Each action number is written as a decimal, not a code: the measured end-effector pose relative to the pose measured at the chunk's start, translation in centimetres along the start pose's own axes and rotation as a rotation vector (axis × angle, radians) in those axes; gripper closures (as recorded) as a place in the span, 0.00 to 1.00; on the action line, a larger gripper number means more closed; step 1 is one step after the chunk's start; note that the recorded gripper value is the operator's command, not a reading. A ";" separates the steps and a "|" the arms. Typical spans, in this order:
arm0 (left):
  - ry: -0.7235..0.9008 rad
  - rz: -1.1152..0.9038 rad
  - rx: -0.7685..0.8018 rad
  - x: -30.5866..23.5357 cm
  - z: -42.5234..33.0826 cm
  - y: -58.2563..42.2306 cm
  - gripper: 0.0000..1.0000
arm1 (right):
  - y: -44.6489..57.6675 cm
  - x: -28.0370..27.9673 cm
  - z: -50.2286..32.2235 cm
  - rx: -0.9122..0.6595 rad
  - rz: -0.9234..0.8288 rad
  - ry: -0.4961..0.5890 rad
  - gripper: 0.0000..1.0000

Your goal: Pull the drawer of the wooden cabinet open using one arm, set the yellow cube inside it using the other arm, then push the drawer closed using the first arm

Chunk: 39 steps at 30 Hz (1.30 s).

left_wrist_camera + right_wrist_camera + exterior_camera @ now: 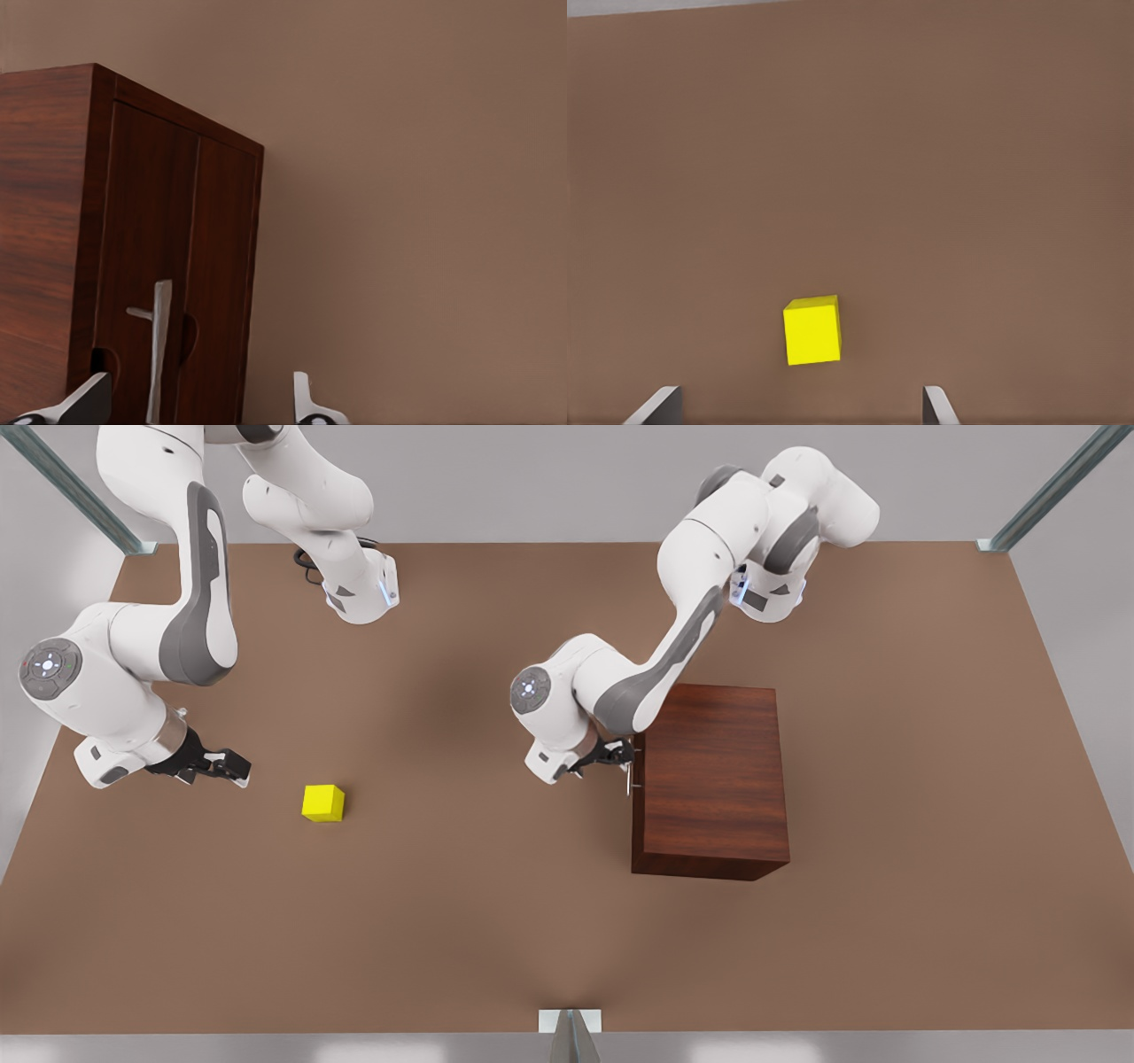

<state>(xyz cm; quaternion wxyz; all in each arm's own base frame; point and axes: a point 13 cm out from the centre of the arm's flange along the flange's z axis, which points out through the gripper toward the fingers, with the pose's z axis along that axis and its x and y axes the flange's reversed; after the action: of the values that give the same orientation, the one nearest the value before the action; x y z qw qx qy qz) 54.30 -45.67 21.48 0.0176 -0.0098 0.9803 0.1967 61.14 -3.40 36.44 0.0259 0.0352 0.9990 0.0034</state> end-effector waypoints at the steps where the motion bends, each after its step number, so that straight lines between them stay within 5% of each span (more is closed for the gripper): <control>1: -0.005 -0.010 -0.016 0.1 0.5 -0.1 0.00 | 0.1 0.0 0.1 0.000 -0.001 0.001 0.00; 20: -0.094 -0.129 -0.196 0.5 5.6 0.5 0.00 | 0.3 0.0 0.3 0.000 -0.003 0.005 0.00; 39: -0.117 -0.195 -0.107 0.5 4.2 -2.2 0.00 | 0.0 0.0 0.3 0.012 -0.007 0.004 0.00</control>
<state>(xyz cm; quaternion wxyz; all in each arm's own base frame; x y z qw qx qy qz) 54.02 -46.04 16.73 0.0933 -0.0945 0.9601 0.2463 61.17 -3.38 36.13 0.0235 0.0316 0.9992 -0.0027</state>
